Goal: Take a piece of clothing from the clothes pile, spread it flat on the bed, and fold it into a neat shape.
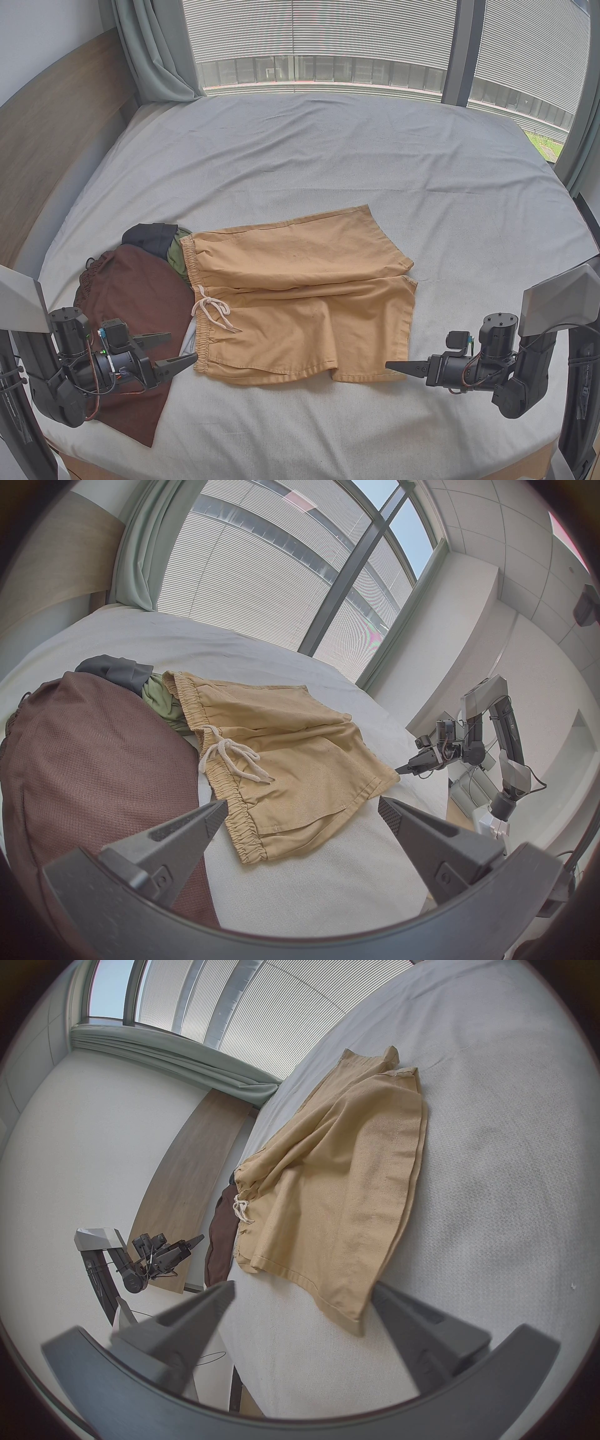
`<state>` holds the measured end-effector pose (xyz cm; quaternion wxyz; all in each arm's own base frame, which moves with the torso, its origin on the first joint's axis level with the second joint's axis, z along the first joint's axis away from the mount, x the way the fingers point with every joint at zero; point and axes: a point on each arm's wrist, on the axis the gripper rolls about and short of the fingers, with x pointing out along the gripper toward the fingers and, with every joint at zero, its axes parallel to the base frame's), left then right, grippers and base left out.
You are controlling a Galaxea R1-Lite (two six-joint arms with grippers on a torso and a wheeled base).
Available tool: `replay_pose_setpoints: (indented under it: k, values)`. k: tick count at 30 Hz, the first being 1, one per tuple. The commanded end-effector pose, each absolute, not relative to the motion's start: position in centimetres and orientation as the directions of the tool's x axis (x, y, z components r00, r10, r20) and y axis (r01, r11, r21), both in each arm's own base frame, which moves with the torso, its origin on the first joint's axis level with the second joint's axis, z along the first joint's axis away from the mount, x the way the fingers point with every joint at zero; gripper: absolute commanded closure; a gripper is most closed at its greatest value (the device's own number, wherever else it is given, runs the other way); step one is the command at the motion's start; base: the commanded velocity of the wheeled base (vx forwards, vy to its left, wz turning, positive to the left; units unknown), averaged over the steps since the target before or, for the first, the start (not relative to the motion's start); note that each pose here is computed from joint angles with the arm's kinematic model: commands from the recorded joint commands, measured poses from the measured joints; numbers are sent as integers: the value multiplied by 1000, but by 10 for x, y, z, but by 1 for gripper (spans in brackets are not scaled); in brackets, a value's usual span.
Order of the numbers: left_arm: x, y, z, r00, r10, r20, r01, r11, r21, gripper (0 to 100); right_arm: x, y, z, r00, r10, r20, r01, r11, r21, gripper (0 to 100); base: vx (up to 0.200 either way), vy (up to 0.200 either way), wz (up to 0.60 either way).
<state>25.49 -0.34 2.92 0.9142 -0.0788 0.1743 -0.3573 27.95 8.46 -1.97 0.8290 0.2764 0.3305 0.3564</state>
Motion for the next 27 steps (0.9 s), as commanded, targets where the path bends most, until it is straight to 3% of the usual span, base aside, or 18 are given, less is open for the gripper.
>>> replay_pose_setpoints:
  k: [1,11,27]
  values:
    - [255,-3,29,684,-681,-263,626,732,-270,0,280,85,-19,529,774,-348,-411,592,693,100,0,0,0]
    - [255,-3,29,685,-680,-262,625,733,-269,0,281,80,-26,535,762,-364,-392,606,692,100,0,0,0]
    - [258,-1,24,687,-675,-270,616,738,-277,0,282,41,-25,627,679,-382,-347,682,643,100,0,0,0]
